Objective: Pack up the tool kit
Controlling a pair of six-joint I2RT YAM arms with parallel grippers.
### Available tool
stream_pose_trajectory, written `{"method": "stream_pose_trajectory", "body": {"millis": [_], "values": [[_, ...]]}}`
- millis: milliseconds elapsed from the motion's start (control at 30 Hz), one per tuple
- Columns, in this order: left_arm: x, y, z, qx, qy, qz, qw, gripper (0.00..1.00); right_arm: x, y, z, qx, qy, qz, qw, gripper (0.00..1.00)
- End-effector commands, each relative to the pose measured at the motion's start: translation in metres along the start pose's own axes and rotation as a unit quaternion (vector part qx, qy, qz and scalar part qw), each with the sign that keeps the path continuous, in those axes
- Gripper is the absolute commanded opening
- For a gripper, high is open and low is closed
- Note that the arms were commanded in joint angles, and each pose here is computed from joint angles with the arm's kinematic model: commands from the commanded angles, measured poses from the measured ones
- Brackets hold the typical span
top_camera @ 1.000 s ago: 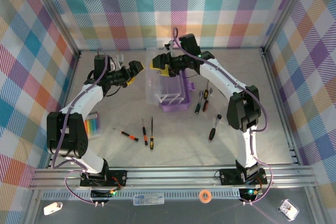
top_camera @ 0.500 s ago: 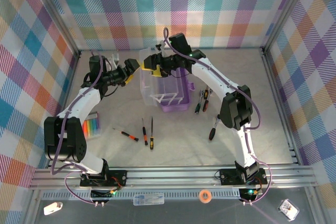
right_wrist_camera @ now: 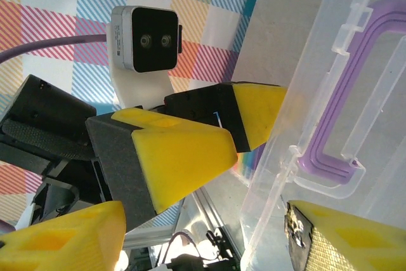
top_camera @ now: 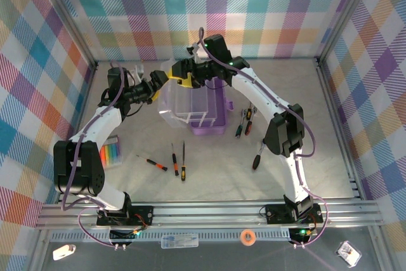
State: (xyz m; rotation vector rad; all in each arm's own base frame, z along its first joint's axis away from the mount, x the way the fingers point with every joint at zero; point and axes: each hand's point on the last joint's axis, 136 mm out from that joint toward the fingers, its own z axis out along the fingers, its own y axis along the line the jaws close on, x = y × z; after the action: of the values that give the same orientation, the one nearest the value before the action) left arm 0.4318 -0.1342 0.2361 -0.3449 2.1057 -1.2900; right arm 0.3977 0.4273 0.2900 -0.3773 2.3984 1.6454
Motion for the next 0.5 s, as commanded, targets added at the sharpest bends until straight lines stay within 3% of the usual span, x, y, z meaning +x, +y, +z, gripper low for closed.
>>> {"method": "stream_pose_trajectory", "body": {"millis": [0, 167, 233, 467], "values": [[-0.001, 0.005, 0.000, -0.006, 0.011, 0.007, 1.000, 1.00, -0.002, 0.016, -0.018, 0.019, -0.016, -0.041, 0.999, 0.68], [0.002, 0.033, -0.010, -0.108, 0.022, 0.026, 0.994, 1.00, -0.007, -0.021, -0.067, 0.136, -0.057, -0.059, 0.987, 0.69], [0.004, 0.048, -0.017, -0.159, 0.019, 0.028, 0.987, 1.00, -0.009, -0.056, -0.096, 0.198, -0.082, -0.044, 0.976, 0.69], [0.011, 0.061, -0.015, -0.173, 0.039, 0.037, 0.983, 1.00, 0.006, -0.153, -0.152, 0.331, -0.102, 0.003, 0.938, 0.69]]}}
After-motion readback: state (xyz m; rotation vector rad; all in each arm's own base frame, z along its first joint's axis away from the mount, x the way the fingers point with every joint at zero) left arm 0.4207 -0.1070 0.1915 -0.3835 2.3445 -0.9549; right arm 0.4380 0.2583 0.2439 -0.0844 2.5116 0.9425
